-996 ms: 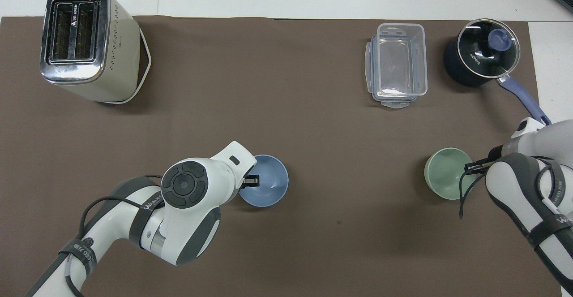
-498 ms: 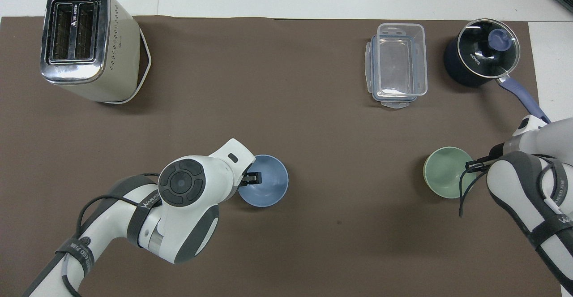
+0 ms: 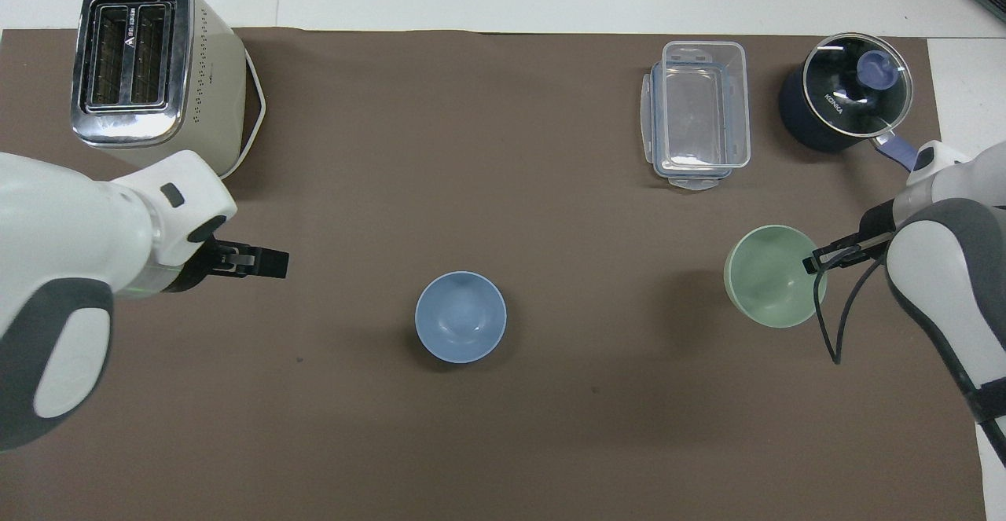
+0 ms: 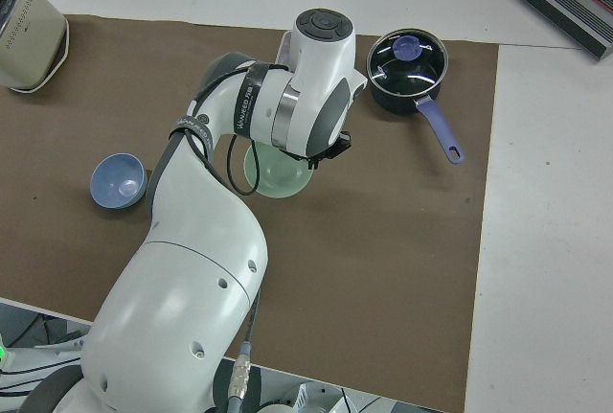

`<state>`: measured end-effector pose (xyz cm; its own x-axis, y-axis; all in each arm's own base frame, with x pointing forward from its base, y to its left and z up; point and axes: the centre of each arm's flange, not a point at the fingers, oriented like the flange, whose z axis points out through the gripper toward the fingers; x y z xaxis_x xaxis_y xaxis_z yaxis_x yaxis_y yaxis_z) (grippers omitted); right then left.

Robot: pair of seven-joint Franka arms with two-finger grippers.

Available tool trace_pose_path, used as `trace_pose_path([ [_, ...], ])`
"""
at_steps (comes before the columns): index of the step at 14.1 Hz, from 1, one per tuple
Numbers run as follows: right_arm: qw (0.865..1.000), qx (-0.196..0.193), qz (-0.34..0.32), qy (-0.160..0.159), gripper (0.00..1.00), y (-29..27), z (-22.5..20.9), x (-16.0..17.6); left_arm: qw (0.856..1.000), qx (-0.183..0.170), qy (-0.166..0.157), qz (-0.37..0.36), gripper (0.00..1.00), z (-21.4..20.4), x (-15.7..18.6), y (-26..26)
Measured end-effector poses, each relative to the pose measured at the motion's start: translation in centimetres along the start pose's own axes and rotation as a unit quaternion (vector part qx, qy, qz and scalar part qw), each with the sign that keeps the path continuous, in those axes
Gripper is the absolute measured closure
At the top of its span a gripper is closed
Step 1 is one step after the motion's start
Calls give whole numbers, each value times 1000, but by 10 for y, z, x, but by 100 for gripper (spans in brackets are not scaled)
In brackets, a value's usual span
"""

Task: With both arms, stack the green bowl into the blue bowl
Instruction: 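Slide the blue bowl to mid-table while the right gripper grips the green bowl, then lift the green bowl with the right gripper and carry it over the blue bowl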

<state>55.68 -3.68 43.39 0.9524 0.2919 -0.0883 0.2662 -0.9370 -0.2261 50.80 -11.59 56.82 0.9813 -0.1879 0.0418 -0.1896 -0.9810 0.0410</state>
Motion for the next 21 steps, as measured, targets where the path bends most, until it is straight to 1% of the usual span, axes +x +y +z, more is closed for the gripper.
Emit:
trace_pose_path([
  [2,1000,4,1,-1,95,-31,-4,12,1000,2,1,15,0,-41,-2,-35],
  [4,1000,-1,19,-6,95,-79,0,26,1000,5,11,23,0,-81,-8,-70],
  [5,1000,-4,28,-8,95,-103,4,32,1000,6,17,19,0,-95,-11,-82],
  [7,999,-10,41,-9,95,-148,11,40,1000,7,14,13,0,-110,-13,-93],
  [9,998,-15,59,-3,95,-191,18,45,1000,8,5,13,0,-118,-7,-92],
  [13,995,-19,95,22,95,-296,42,51,1000,11,1,12,0,-120,10,-93],
  [16,993,-17,116,23,95,-357,70,57,1000,12,-4,12,0,-119,16,-93],
  [19,991,-15,130,22,95,-387,106,65,1000,12,-5,13,0,-119,17,-93],
  [21,991,-15,132,20,95,-389,125,71,1000,12,-5,14,0,-120,17,-91],
])
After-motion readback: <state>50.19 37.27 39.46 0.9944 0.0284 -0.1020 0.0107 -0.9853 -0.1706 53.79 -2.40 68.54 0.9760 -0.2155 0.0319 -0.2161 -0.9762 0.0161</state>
